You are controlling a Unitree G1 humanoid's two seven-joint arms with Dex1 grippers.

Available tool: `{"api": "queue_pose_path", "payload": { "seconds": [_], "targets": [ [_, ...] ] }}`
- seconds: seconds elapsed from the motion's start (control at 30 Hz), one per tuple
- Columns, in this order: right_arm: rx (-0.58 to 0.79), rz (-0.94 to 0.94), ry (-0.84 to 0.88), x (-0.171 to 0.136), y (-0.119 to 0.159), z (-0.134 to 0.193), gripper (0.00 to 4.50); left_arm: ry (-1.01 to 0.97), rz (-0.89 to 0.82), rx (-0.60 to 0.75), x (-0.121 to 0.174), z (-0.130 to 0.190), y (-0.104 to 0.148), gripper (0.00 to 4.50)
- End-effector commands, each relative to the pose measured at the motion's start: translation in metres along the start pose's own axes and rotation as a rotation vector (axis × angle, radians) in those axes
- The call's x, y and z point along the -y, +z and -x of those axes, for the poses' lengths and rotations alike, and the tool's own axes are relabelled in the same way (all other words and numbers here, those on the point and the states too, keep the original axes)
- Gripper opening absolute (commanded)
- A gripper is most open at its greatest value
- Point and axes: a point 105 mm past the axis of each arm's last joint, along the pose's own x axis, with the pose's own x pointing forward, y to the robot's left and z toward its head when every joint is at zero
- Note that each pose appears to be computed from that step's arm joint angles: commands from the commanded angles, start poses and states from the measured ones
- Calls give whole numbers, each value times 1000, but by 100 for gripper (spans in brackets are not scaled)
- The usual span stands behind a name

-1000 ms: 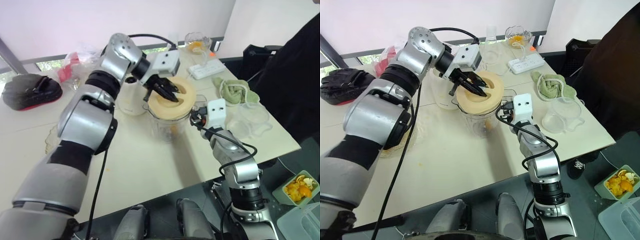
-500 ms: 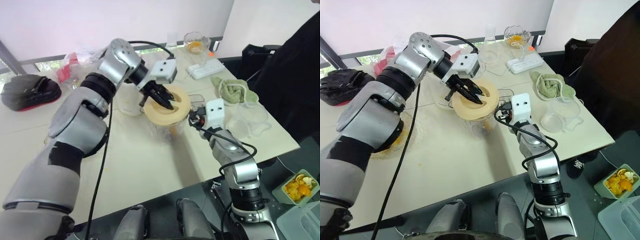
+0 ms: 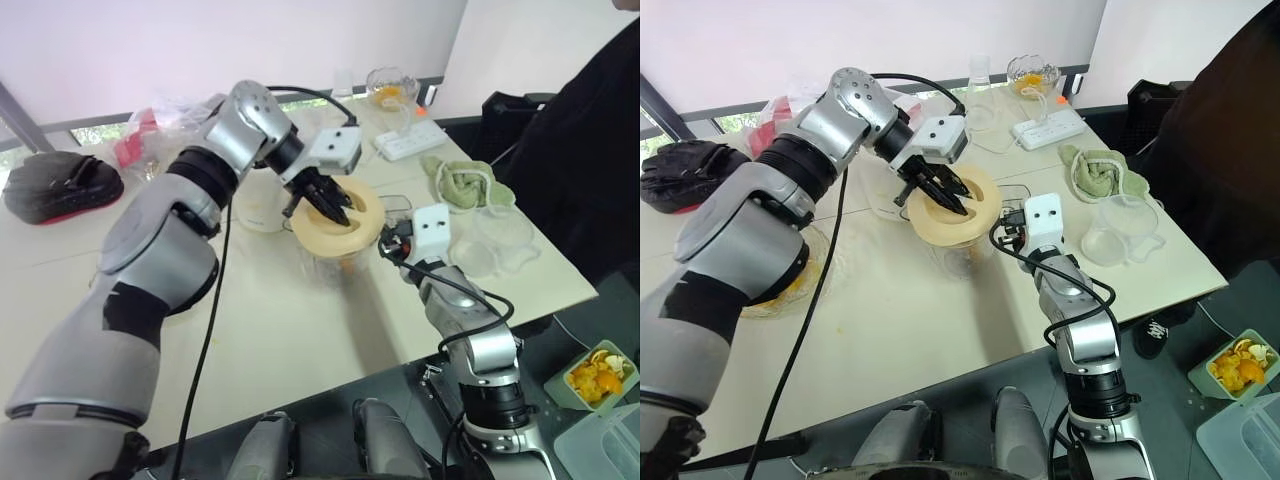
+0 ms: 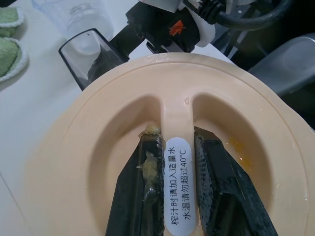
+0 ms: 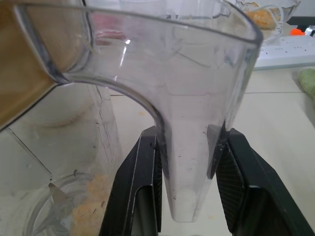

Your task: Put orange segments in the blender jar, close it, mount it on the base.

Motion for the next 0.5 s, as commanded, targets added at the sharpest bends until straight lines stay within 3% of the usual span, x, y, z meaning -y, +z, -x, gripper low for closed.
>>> {"api": "queue_pose_path", "payload": {
  "seconds": [0.03, 0.5],
  "targets": [
    [113, -2, -31, 5, 27, 7, 94, 21, 230, -94, 5, -4, -42, 26],
    [112, -6, -32, 5, 24, 3, 94, 348, 674, -117, -18, 28, -47, 26]
  ]
}}
